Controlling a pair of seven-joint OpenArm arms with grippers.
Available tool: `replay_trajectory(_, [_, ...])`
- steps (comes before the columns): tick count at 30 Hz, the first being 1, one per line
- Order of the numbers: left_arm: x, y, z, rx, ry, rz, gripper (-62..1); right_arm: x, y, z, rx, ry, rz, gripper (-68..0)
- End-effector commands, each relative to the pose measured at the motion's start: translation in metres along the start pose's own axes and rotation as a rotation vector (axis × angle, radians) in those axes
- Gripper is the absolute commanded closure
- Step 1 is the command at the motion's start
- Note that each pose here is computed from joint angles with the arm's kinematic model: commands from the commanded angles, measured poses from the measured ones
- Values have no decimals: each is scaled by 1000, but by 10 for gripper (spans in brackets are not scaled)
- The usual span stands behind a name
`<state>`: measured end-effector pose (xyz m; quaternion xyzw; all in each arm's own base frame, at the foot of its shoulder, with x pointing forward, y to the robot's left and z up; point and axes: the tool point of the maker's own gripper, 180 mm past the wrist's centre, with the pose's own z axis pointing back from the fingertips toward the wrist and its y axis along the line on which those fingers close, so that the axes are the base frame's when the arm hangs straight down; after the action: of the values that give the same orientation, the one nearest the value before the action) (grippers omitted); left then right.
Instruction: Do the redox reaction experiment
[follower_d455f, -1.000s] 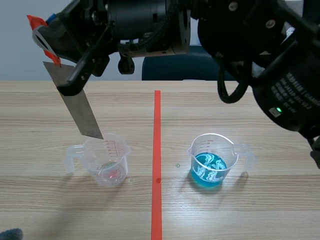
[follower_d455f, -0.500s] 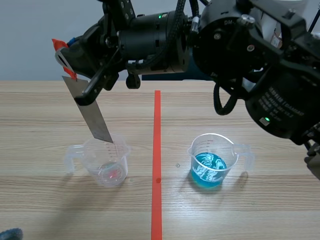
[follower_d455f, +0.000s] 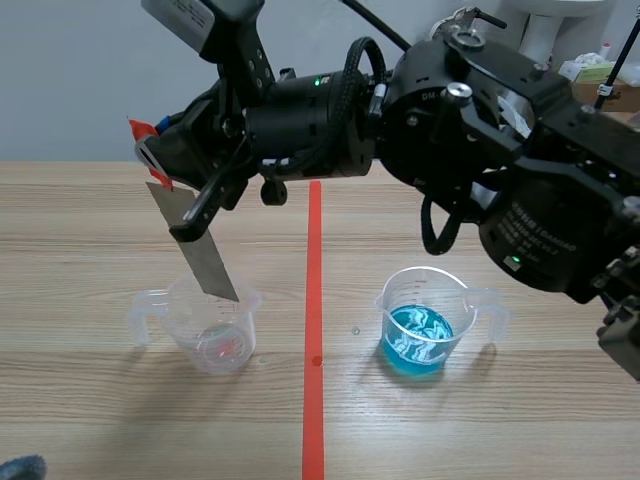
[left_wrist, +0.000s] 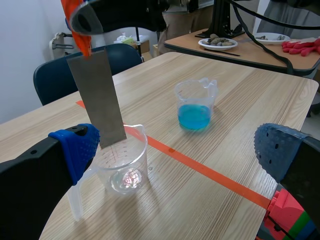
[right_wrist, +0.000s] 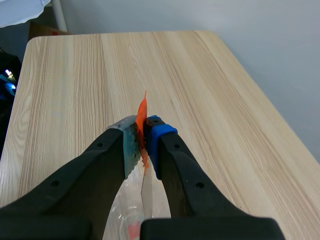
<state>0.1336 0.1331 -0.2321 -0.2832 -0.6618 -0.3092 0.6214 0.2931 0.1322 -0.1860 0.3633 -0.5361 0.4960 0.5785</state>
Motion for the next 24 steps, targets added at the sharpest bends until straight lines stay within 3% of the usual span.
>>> replay_trajectory(1, [8,-1,-3,8,-45,12,-623,14,-2,-3,2,-44,22,-9])
replay_trajectory(8, [8,-1,-3,8,-45,12,-623,-4,0,-7,6,-18,39,-9])
replay_trajectory(24, [9,-1,-3,10,-46,14,-623,-38,11,-16,39,11,146,-9])
